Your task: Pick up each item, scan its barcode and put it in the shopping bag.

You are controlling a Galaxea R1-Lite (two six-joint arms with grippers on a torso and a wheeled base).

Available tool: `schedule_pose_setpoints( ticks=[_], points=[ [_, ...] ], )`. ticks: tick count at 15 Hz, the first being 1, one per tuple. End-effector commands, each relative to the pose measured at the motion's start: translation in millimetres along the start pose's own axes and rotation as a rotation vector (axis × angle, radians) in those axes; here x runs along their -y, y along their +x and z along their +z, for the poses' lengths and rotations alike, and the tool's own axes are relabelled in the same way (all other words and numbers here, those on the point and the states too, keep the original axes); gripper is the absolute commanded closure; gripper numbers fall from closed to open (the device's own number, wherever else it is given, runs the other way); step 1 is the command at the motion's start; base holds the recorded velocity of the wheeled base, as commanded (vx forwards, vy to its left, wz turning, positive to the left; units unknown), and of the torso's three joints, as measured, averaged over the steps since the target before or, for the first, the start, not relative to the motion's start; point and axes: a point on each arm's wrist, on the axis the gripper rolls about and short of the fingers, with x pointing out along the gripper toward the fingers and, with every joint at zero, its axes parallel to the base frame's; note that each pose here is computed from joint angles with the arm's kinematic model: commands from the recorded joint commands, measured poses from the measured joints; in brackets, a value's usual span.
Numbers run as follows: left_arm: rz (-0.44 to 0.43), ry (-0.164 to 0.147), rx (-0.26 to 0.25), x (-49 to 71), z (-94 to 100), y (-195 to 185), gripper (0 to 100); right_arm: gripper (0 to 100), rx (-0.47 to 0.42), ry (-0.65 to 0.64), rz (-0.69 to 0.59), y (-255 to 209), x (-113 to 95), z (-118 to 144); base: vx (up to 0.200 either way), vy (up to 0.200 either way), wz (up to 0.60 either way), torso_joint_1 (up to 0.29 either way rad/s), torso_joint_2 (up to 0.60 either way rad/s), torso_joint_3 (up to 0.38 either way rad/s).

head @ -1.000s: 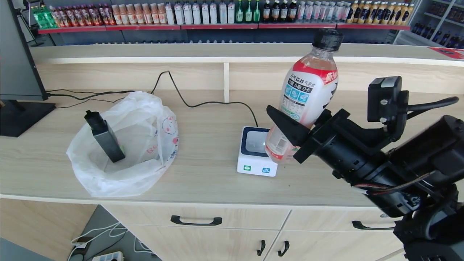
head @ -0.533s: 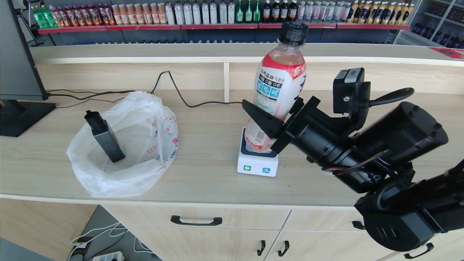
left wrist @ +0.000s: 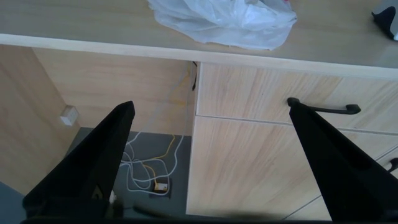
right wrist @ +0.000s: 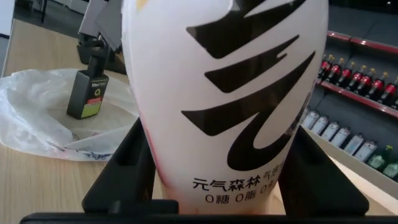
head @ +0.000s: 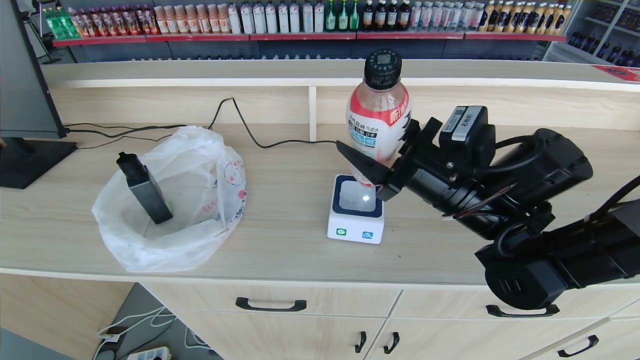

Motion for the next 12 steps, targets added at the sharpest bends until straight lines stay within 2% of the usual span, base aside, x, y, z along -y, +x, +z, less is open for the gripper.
schedule_pose_setpoints(
  ticks=[1, 4, 6, 8, 10, 12],
  points=[
    [0.000, -0.001, -0.002, 0.0, 0.0, 0.1, 0, 100, -0.008, -0.055, 0.001, 1.7, -0.5, -7.0, 0.000, 0.000, 0.00, 0.000, 0.00, 0.000],
    [0.000, -0.001, -0.002, 0.0, 0.0, 0.1, 0, 100, -0.012, -0.199, 0.007, 1.3, -2.1, -8.6, 0.000, 0.000, 0.00, 0.000, 0.00, 0.000],
    [0.000, -0.001, -0.002, 0.0, 0.0, 0.1, 0, 100, 0.024, -0.250, -0.009, 10.1, 4.3, -7.0, 0.000, 0.000, 0.00, 0.000, 0.00, 0.000],
    [0.000, -0.001, -0.002, 0.0, 0.0, 0.1, 0, 100, 0.057, -0.275, 0.027, 17.3, 4.7, -16.2, 0.000, 0.000, 0.00, 0.000, 0.00, 0.000],
    [0.000, -0.001, -0.002, 0.0, 0.0, 0.1, 0, 100, 0.065, -0.345, 0.041, 14.0, 21.7, -27.7, 0.000, 0.000, 0.00, 0.000, 0.00, 0.000],
    [0.000, -0.001, -0.002, 0.0, 0.0, 0.1, 0, 100, 0.078, -0.374, 0.073, 14.6, 22.9, -36.3, 0.000, 0.000, 0.00, 0.000, 0.00, 0.000]
  ],
)
